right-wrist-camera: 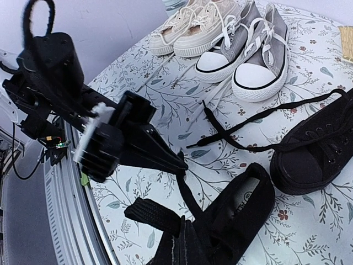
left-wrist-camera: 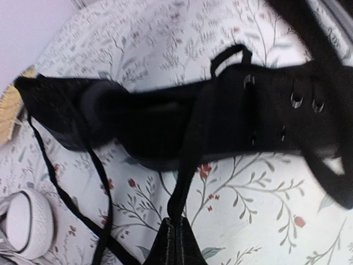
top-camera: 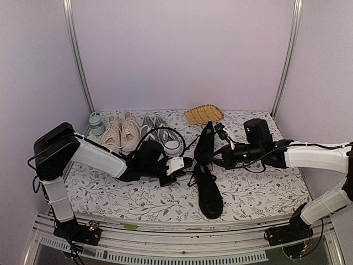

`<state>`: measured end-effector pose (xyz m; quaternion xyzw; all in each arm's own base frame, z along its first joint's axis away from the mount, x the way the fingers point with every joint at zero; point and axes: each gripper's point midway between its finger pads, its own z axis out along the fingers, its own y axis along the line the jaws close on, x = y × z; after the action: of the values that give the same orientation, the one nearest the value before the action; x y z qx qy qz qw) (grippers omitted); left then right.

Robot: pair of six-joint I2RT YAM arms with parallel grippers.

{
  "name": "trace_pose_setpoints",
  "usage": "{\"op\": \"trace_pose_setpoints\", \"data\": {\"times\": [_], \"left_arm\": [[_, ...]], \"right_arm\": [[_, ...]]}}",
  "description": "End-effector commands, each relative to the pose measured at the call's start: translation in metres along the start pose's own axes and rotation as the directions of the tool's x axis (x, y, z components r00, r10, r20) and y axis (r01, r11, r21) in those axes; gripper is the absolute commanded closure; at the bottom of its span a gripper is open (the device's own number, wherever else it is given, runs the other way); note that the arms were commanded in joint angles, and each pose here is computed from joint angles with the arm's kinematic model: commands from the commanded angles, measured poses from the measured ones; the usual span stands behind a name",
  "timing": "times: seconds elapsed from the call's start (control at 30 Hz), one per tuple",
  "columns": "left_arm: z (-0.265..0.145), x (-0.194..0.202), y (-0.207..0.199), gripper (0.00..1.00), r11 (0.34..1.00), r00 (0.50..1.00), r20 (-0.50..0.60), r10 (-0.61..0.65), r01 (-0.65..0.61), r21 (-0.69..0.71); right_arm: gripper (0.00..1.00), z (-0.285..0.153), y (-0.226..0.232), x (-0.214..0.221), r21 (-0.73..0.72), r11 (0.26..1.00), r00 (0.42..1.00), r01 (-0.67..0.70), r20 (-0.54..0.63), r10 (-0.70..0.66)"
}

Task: Tie the shoes
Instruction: Pick up the shoelace from the center of the board, then cross the shoelace with the shoelace.

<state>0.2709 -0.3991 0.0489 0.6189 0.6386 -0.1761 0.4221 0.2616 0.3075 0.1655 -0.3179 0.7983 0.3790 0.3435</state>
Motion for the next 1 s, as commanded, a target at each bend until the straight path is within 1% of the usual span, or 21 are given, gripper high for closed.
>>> {"op": "trace_pose_setpoints", "data": {"times": [0.0,0.1,0.2,0.3,0.47,0.67,0.87,0.9,0.97], "left_arm": [[-0.031,-0.08,0.011,1.0,0.998,0.964,0.265,-0.022,0.036,-0.047],[-0.038,-0.09,0.001,1.0,0.999,0.959,0.284,-0.011,0.023,-0.04],[-0.045,-0.091,-0.007,1.0,1.0,0.957,0.29,-0.013,0.02,-0.021],[-0.052,-0.094,-0.016,1.0,1.0,0.958,0.285,-0.014,0.013,0.007],[-0.056,-0.094,-0.044,1.0,0.998,0.972,0.233,0.021,-0.035,0.059],[-0.05,-0.072,-0.063,1.0,0.994,0.991,0.133,0.004,-0.018,0.107],[-0.035,-0.06,-0.08,1.0,0.989,0.997,0.079,0.016,-0.027,0.144],[-0.034,-0.058,-0.083,0.97,0.988,0.997,0.071,0.023,-0.033,0.152],[-0.031,-0.057,-0.089,0.76,0.985,0.997,0.06,0.037,-0.046,0.169]], "right_arm": [[1.0,0.0,0.006,-0.016,-0.053,0.998,0.997,-0.032,0.07,0.036],[1.0,0.003,-0.004,-0.022,-0.012,0.997,0.99,-0.08,0.111,0.081],[1.0,0.006,-0.018,-0.021,0.045,0.988,0.981,-0.145,0.137,0.138],[1.0,0.011,-0.022,-0.02,0.047,0.983,0.975,-0.178,0.141,0.17],[1.0,0.023,-0.019,-0.013,0.001,0.978,0.973,-0.21,0.093,0.209],[1.0,0.027,-0.022,0.005,0.002,0.973,0.971,-0.232,0.054,0.232],[1.0,0.038,-0.02,0.018,-0.034,0.968,0.969,-0.248,-0.01,0.248],[1.0,0.04,-0.021,0.02,-0.031,0.967,0.967,-0.253,-0.02,0.253],[1.0,0.04,-0.022,0.022,-0.023,0.966,0.966,-0.257,-0.031,0.256]]}}
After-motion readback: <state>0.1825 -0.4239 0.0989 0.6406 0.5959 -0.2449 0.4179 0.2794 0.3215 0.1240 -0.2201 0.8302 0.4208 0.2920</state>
